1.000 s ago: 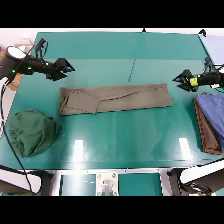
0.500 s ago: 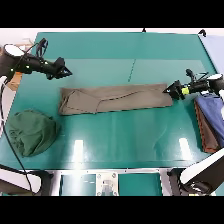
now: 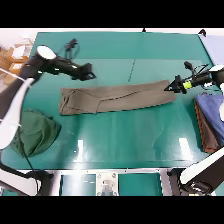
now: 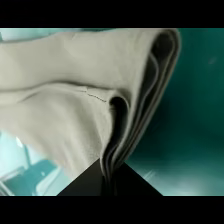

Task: Fold the shirts.

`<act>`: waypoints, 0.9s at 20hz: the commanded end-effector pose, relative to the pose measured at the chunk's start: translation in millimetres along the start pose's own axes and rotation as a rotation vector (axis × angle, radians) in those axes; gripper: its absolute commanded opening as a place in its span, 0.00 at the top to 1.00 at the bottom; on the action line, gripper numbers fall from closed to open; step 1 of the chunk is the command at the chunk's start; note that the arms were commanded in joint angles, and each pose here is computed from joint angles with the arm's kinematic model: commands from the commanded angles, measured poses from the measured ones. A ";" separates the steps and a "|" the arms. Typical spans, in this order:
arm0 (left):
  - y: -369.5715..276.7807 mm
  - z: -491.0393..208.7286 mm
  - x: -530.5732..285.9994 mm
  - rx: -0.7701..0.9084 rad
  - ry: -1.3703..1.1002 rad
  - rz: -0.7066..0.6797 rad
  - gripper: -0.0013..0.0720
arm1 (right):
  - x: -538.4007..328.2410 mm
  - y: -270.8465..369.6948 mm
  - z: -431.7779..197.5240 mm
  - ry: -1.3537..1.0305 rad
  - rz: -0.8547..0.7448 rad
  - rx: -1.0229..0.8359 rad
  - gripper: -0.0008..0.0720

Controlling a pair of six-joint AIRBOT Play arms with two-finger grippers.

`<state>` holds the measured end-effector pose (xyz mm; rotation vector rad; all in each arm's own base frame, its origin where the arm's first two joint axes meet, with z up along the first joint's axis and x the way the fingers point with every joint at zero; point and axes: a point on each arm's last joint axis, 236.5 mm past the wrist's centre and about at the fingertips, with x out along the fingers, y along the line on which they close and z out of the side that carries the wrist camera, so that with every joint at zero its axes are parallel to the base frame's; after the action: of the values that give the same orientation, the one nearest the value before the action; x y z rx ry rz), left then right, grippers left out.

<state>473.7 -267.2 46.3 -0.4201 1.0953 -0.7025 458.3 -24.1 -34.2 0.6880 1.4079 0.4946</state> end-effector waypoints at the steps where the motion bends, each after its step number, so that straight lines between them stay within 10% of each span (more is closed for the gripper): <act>1: -48.7 -24.4 67.4 0.112 0.007 -0.016 0.94 | -39.3 47.0 -18.9 0.005 0.000 -0.090 0.97; 10: -98.6 -103.5 207.2 0.062 0.153 -0.142 0.94 | -118.2 139.0 -52.6 -0.136 -0.055 -0.280 0.97; 18: -105.4 -78.4 168.7 0.085 0.244 -0.227 0.94 | -123.7 162.6 -54.3 -0.162 -0.011 -0.257 0.97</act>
<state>419.6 -475.7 -49.4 -0.4161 1.1914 -0.9482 404.6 5.4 156.1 0.4646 1.1847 0.5686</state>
